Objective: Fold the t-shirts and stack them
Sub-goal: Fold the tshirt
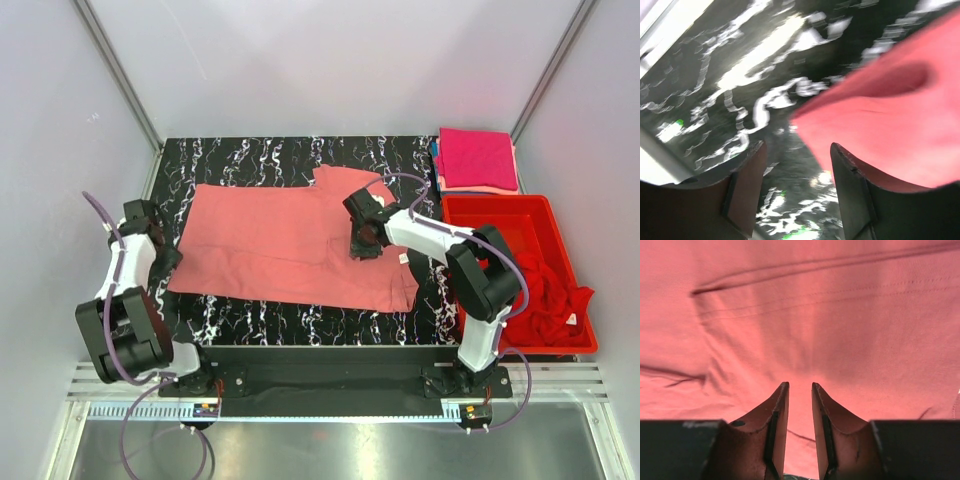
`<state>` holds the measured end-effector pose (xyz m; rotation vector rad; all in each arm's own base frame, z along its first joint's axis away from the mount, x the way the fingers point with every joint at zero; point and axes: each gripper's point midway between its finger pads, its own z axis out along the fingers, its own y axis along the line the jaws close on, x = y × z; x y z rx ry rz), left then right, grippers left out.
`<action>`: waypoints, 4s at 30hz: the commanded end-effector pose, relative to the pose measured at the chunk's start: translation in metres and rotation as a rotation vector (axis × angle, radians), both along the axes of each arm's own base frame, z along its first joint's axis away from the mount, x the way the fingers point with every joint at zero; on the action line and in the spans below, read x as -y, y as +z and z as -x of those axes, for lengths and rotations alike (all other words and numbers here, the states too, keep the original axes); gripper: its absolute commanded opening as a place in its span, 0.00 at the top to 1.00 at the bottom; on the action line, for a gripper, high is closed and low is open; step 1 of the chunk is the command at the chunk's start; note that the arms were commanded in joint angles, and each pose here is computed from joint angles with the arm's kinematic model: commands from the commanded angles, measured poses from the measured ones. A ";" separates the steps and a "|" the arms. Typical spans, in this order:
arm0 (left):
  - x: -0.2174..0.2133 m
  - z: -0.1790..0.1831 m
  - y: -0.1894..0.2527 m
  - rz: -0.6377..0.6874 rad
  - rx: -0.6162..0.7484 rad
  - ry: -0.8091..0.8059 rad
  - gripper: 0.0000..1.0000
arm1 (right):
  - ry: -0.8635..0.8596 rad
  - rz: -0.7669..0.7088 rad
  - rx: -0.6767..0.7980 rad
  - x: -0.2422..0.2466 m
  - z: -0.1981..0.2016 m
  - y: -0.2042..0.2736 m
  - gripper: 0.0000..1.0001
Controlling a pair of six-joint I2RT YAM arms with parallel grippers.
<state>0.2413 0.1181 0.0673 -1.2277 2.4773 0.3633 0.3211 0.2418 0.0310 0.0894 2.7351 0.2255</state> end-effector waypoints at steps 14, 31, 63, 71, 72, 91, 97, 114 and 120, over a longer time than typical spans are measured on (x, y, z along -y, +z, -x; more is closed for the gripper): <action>0.040 -0.025 -0.039 0.214 0.039 -0.222 0.72 | 0.034 0.004 0.091 -0.014 -0.040 0.010 0.68; 0.008 0.015 -0.024 0.051 -0.148 0.016 0.46 | 0.022 0.025 0.066 -0.012 -0.048 -0.016 0.69; 0.006 -0.049 -0.067 0.100 -0.035 0.053 0.53 | -0.154 0.086 0.065 0.031 -0.063 -0.022 0.72; 0.037 -0.112 0.027 0.250 0.292 -0.137 0.05 | -0.048 -0.067 0.192 0.002 -0.081 0.043 0.69; 0.051 -0.123 0.039 0.317 0.346 -0.186 0.05 | -0.011 -0.101 0.203 -0.005 -0.084 0.054 0.68; 0.025 -0.270 0.067 0.314 0.597 -0.273 0.12 | 0.112 -0.338 0.449 0.014 -0.272 0.118 0.35; 0.009 -0.290 0.047 0.279 0.519 -0.260 0.16 | 0.120 -0.502 0.403 0.029 -0.304 0.096 0.23; -0.015 -0.306 -0.016 0.173 0.341 -0.283 0.19 | 0.061 -0.739 0.219 -0.001 -0.310 0.011 0.28; -0.009 -0.312 -0.019 0.128 0.315 -0.350 0.20 | 0.083 -0.802 0.259 -0.012 -0.317 0.016 0.33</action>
